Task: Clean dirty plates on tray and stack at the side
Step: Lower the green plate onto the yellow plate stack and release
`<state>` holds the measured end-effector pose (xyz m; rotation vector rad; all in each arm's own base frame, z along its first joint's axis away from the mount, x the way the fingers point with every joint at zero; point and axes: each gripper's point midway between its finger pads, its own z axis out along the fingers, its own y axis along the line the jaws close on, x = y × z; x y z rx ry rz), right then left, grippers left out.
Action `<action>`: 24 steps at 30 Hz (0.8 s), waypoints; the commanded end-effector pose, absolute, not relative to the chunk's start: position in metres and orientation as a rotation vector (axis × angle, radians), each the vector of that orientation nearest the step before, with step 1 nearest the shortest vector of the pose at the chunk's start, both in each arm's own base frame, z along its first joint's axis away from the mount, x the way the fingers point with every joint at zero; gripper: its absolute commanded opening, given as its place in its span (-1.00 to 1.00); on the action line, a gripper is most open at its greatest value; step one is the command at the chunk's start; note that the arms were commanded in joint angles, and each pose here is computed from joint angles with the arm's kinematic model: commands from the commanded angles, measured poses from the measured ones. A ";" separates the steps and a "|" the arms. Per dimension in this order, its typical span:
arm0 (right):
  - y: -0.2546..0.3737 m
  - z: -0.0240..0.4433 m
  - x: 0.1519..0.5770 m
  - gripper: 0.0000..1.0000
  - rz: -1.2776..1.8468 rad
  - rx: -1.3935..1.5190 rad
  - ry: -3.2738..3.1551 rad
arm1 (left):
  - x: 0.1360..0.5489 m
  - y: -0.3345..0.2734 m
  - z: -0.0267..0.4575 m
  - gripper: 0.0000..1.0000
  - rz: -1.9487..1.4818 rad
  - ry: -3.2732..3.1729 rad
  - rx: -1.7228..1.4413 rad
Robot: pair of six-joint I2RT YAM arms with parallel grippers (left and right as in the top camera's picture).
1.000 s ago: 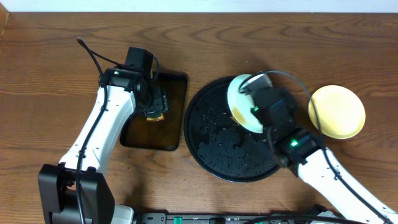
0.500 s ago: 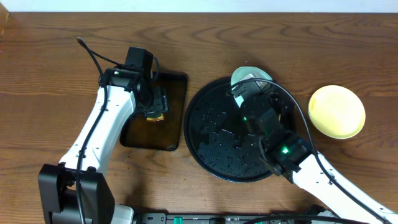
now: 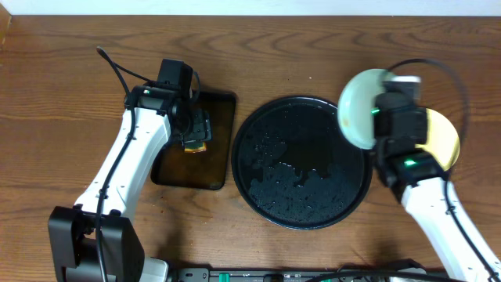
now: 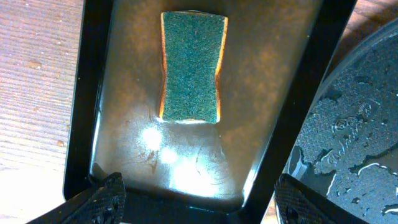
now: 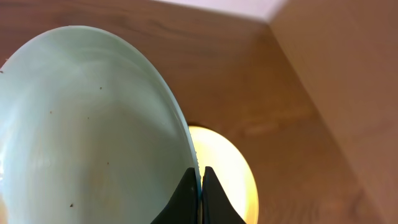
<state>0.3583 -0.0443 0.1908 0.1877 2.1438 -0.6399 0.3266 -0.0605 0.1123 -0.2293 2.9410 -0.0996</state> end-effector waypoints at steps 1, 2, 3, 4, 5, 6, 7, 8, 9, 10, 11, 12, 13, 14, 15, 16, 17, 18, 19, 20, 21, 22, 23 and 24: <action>-0.090 0.194 0.351 -0.98 -0.552 0.521 2.095 | 0.325 -0.061 0.110 0.55 -0.094 2.951 -0.230; -0.103 0.192 0.346 -0.98 -0.564 0.582 2.090 | 0.325 -0.061 0.110 0.55 -0.094 2.952 -0.230; -0.114 0.190 0.341 -0.98 -0.576 0.639 2.086 | 0.325 -0.061 0.110 0.55 -0.094 2.952 -0.229; -0.127 0.188 0.334 -0.98 -0.587 0.703 2.080 | 0.325 -0.061 0.110 0.55 -0.094 2.951 -0.230; -0.138 0.184 0.329 -0.98 -0.595 0.760 2.078 | 0.325 -0.061 0.110 0.55 -0.094 2.951 -0.230; -0.145 0.181 0.325 -0.98 -0.596 0.800 2.078 | 0.325 -0.061 0.110 0.55 -0.094 2.952 -0.230; -0.154 0.174 0.321 -0.98 -0.593 0.835 2.093 | 0.325 -0.061 0.110 0.55 -0.094 2.952 -0.230; -0.159 0.169 0.320 -0.97 -0.584 0.853 2.108 | 0.325 -0.061 0.110 0.55 -0.094 2.952 -0.229; -0.162 0.164 0.320 -0.98 -0.573 0.865 2.120 | 0.325 -0.061 0.110 0.55 -0.094 2.952 -0.230; -0.166 0.157 0.320 -0.98 -0.558 0.880 2.139 | 0.325 -0.061 0.110 0.55 -0.094 2.952 -0.230; -0.171 0.148 0.320 -0.98 -0.548 0.898 2.159 | 0.325 -0.061 0.110 0.55 -0.094 2.952 -0.230; -0.175 0.143 0.319 -0.97 -0.553 0.913 2.169 | 0.325 -0.061 0.110 0.55 -0.094 2.952 -0.230; -0.178 0.138 0.318 -0.97 -0.558 0.932 2.175 | 0.325 -0.061 0.110 0.55 -0.094 2.952 -0.230; -0.181 0.133 0.317 -0.96 -0.560 0.956 2.178 | 0.325 -0.061 0.110 0.55 -0.094 2.952 -0.230; -0.183 0.128 0.317 -0.93 -0.555 0.963 2.187 | 0.325 -0.061 0.110 0.55 -0.094 2.952 -0.230; -0.182 0.124 0.319 -0.74 -0.536 0.963 2.198 | 0.325 -0.061 0.110 0.55 -0.094 2.952 -0.229; -0.178 0.124 0.324 -0.41 -0.495 0.951 2.200 | 0.325 -0.061 0.110 0.55 -0.094 2.952 -0.230; -0.174 0.124 0.329 -0.30 -0.453 0.937 2.202 | 0.325 -0.061 0.110 0.55 -0.094 2.952 -0.230; -0.170 0.124 0.333 -0.21 -0.411 0.918 2.207 | 0.325 -0.061 0.110 0.56 -0.094 2.952 -0.230; -0.163 0.124 0.338 -0.20 -0.359 0.888 2.220 | 0.325 -0.061 0.110 0.56 -0.094 2.952 -0.230; -0.151 0.124 0.344 -0.17 -0.279 0.834 2.242 | 0.325 -0.061 0.110 0.56 -0.094 2.952 -0.230; -0.137 0.125 0.351 -0.15 -0.192 0.765 2.265 | 0.325 -0.061 0.110 0.56 -0.094 2.952 -0.230; -0.126 0.124 0.356 -0.11 -0.125 0.717 2.281 | 0.325 -0.061 0.110 0.56 -0.094 2.951 -0.229; -0.113 0.125 0.360 -0.07 -0.050 0.667 2.295 | 0.325 -0.061 0.110 0.56 -0.094 2.951 -0.230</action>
